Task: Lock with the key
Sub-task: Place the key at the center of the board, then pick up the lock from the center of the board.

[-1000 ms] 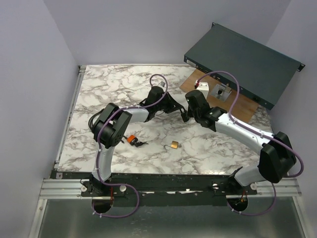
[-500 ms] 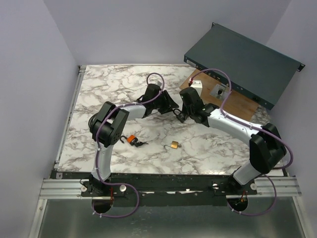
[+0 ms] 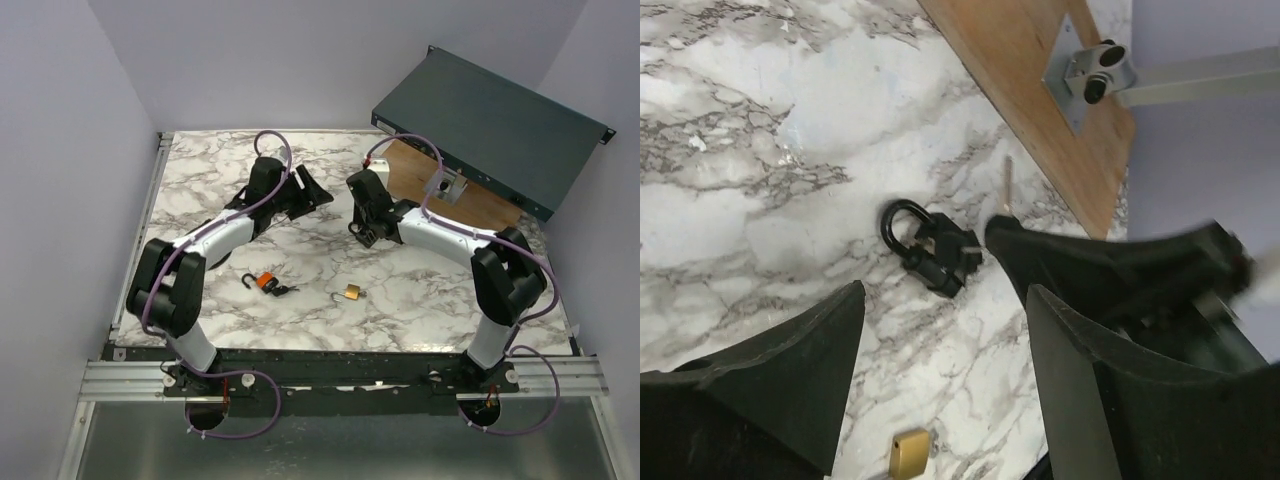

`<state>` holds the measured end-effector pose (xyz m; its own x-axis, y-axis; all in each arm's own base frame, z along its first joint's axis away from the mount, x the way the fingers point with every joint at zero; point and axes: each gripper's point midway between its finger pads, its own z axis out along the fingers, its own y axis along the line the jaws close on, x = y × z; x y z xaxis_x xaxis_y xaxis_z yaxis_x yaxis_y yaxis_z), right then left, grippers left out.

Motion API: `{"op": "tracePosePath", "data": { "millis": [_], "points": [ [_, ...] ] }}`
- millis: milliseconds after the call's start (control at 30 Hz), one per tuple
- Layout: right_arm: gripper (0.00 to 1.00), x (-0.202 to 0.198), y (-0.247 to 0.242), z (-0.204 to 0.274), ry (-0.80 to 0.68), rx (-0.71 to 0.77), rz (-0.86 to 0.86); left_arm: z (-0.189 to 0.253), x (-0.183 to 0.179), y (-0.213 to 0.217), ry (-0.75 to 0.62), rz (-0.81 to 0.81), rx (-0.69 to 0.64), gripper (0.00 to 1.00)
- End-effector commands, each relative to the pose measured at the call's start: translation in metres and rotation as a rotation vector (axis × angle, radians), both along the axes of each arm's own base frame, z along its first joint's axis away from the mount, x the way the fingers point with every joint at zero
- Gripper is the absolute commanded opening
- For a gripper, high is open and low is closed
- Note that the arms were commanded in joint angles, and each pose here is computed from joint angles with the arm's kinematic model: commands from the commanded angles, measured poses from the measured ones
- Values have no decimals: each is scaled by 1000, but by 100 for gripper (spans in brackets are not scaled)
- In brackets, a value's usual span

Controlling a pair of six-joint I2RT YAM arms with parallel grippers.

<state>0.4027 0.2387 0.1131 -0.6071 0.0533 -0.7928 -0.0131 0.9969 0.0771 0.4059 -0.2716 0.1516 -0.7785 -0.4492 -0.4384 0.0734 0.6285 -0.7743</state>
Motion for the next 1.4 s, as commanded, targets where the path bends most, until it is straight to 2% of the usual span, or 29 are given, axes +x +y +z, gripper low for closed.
{"op": "tracePosePath", "data": {
  "millis": [0, 67, 133, 267, 333, 467, 600, 733, 1000, 1367],
  "points": [
    [1, 13, 7, -4, -6, -6, 12, 3, -32, 16, -13, -18, 36, 65],
    [2, 14, 7, -6, -5, -12, 11, 8, -43, 19, -24, -27, 30, 64],
    [9, 15, 8, -6, -5, -17, 12, 14, -52, 23, -38, -32, 28, 64],
    [28, 16, 12, 3, -10, 6, 21, 22, -68, 29, -55, -41, 21, 64],
    [42, 14, 13, 9, -12, 20, 27, 25, -75, 30, -61, -46, 16, 64],
    [54, 6, 9, 23, -12, 32, 29, 34, -85, 34, -77, -51, 11, 64],
    [58, -18, 9, 37, 23, 74, 65, 42, -97, 39, -91, -62, 14, 65],
    [61, -59, 8, 41, 56, 83, 76, 45, -110, 45, -104, -71, 25, 66],
    [63, -141, 23, 23, 130, 173, 91, 46, -141, 56, -128, -102, 36, 67],
    [62, -185, 15, -11, 207, 200, 33, 29, -174, 71, -110, -115, 67, 67]
  ]
}}
